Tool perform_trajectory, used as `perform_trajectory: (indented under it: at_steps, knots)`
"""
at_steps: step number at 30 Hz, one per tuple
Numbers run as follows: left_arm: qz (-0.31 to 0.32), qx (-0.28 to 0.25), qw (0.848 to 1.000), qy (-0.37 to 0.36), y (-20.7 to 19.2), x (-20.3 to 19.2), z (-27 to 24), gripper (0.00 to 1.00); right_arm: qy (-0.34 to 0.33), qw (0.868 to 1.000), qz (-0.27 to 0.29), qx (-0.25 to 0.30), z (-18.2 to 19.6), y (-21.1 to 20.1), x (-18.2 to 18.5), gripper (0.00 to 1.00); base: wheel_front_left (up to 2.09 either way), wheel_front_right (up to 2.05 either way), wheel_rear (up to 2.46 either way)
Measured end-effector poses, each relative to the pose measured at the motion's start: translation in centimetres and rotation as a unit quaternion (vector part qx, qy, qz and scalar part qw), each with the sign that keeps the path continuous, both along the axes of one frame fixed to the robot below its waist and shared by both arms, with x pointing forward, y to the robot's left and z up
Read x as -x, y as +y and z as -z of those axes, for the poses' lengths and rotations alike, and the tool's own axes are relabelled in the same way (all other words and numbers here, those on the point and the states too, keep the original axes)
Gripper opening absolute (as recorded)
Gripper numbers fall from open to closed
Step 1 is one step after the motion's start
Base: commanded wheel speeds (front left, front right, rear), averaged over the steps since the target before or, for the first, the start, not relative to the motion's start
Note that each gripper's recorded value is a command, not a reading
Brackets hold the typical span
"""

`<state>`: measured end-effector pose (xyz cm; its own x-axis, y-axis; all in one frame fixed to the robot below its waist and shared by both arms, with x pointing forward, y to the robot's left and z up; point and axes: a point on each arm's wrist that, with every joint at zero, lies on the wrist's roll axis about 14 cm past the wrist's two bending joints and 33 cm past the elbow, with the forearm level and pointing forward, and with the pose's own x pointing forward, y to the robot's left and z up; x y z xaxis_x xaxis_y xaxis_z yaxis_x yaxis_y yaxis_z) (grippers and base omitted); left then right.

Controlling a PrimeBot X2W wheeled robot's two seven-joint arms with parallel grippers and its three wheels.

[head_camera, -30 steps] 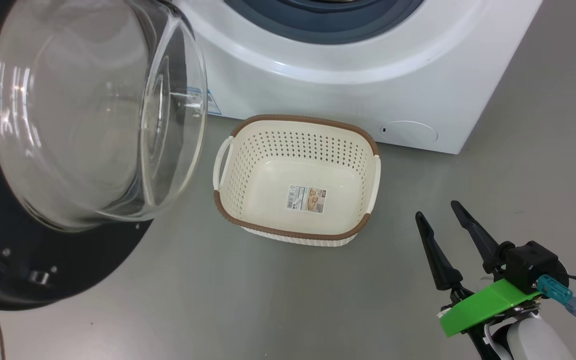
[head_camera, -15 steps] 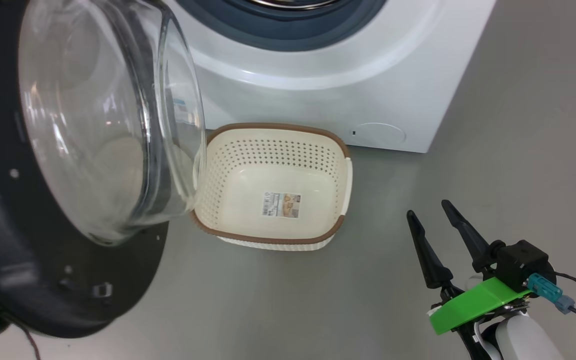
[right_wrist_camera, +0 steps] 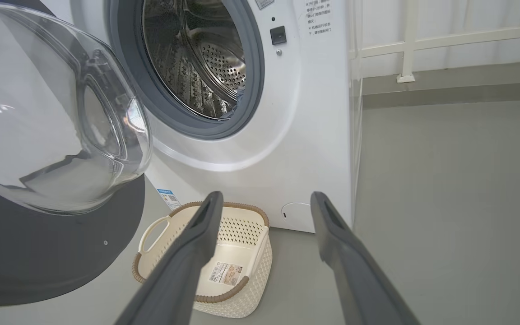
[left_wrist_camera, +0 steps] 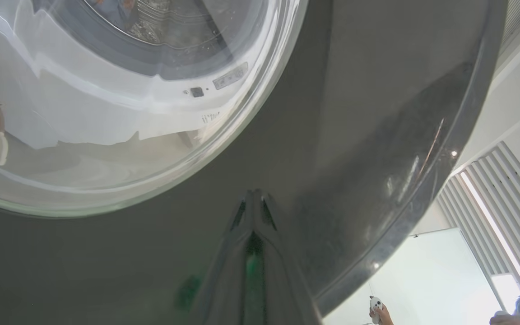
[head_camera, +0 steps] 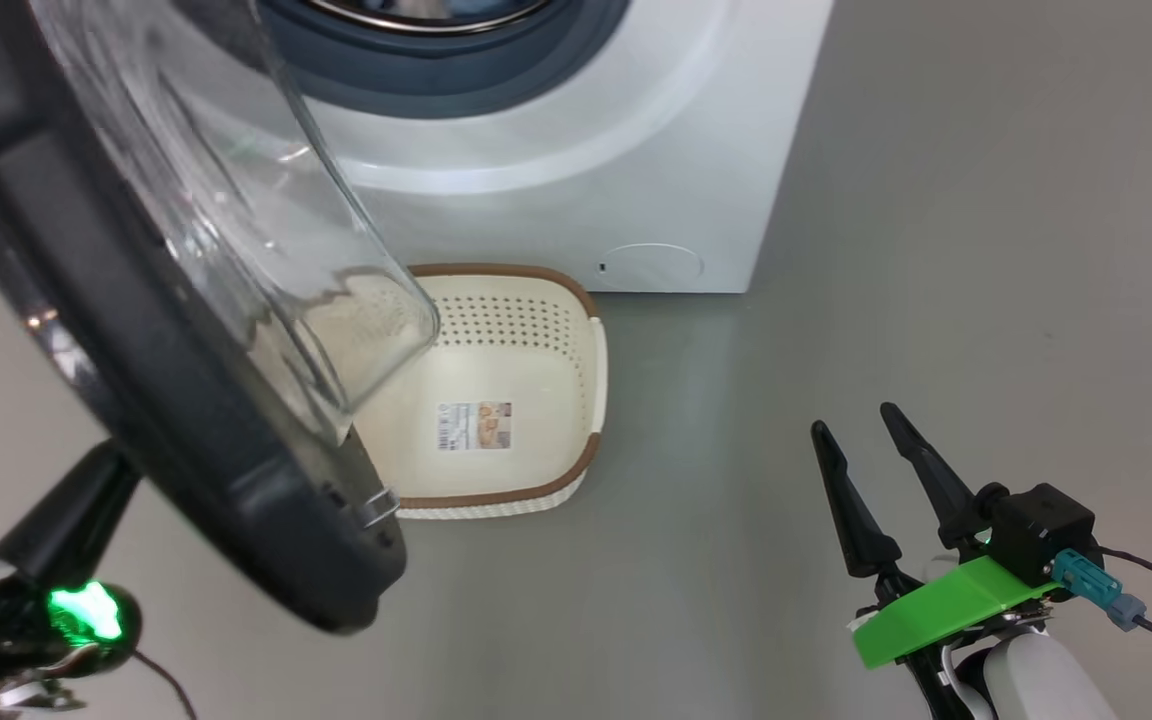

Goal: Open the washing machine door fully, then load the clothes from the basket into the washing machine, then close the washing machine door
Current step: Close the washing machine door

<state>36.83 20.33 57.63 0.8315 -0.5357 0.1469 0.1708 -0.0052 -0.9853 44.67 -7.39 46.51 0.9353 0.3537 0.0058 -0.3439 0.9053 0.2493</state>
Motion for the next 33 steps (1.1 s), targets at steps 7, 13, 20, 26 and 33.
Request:
perform_trajectory:
  at_steps: [7, 13, 20, 26, 33]
  knots:
    - [0.022, 0.011, 1.0, -0.015, -3.4, -2.2, 0.4, 0.0, -0.004, 0.999, 0.035, 0.004, -0.4, -2.5, 0.3, 1.0, 0.0, 0.0, 0.0]
    - [0.029, 0.031, 0.999, -0.024, -5.4, -4.6, 0.2, 0.0, -0.005, 0.998, 0.057, 0.005, -0.6, -4.0, 0.7, 1.0, 0.0, 0.0, 0.0]
    - [0.029, 0.043, 0.998, -0.031, -7.9, -7.7, 0.3, 0.0, -0.003, 0.996, 0.09, 0.007, -0.6, -6.2, 1.3, 1.0, 0.0, 0.0, 0.0]
    - [0.02, 0.057, 0.998, -0.02, -9.7, -10.5, 0.8, 0.0, 0.0, 0.993, 0.116, 0.011, -0.5, -8.0, 1.9, 1.0, 0.0, 0.0, 0.0]
    - [0.01, 0.053, 0.998, -0.021, -11.3, -12.6, 0.5, 0.0, 0.002, 0.991, 0.133, 0.011, -0.6, -9.1, 2.4, 1.0, 0.0, 0.0, 0.0]
